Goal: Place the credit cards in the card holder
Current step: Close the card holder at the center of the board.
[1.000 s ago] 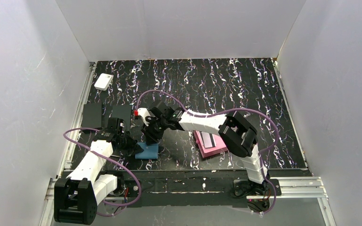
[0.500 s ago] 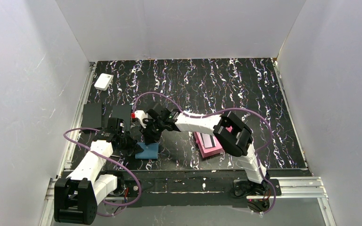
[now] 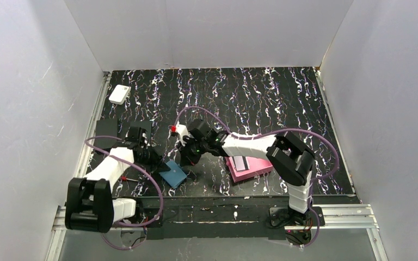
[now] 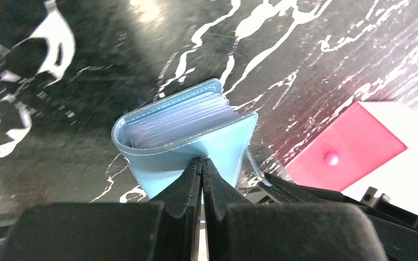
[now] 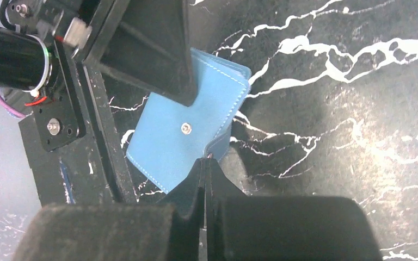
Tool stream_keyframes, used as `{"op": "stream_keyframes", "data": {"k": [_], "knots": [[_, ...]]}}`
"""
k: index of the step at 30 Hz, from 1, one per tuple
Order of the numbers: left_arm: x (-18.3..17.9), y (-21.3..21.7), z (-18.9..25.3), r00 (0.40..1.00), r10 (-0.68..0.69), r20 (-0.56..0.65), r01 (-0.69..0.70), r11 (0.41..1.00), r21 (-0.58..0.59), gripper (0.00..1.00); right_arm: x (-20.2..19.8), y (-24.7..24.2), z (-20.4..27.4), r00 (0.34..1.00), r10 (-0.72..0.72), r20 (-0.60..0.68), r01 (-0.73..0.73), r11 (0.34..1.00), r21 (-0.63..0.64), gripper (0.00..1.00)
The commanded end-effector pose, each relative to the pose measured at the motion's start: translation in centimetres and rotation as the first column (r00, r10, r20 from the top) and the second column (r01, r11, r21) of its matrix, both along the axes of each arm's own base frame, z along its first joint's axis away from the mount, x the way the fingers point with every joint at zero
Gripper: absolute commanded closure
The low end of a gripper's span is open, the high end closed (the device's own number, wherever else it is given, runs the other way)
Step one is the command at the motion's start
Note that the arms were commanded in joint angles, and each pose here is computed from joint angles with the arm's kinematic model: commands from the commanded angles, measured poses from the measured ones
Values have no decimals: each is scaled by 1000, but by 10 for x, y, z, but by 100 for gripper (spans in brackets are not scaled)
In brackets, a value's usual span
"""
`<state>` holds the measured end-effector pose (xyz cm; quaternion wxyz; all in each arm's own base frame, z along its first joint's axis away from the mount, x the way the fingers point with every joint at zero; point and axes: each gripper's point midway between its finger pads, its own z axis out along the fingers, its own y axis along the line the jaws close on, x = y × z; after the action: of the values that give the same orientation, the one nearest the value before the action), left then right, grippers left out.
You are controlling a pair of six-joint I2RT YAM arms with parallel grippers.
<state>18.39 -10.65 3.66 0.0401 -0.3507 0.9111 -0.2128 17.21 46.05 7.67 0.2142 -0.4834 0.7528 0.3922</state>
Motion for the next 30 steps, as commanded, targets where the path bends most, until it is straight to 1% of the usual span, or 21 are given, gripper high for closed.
{"op": "stream_keyframes", "data": {"k": [1,6,12,17,20,22,30], "knots": [[16,11,-24,993,-119,27,116,990,81,100,-6,8,40,999,-38,-25,41,989,140,99],[25,-6,-23,987,-146,61,148,989,-17,100,-6,8,34,991,-98,-94,110,986,127,99],[15,-7,-30,986,-155,67,158,987,-27,100,1,10,34,959,-215,-183,239,964,118,99],[8,-7,-35,988,-147,57,149,988,-32,100,0,13,29,934,-242,-263,284,949,135,99],[5,-6,-36,988,-141,63,143,989,-24,100,-5,17,28,928,-210,-306,264,953,146,99],[3,-5,-36,988,-137,66,138,990,-23,100,-7,19,30,930,-190,-315,251,953,167,99],[1,-5,-36,988,-135,73,137,990,-25,100,-7,28,30,929,-152,-337,222,958,181,99]]}}
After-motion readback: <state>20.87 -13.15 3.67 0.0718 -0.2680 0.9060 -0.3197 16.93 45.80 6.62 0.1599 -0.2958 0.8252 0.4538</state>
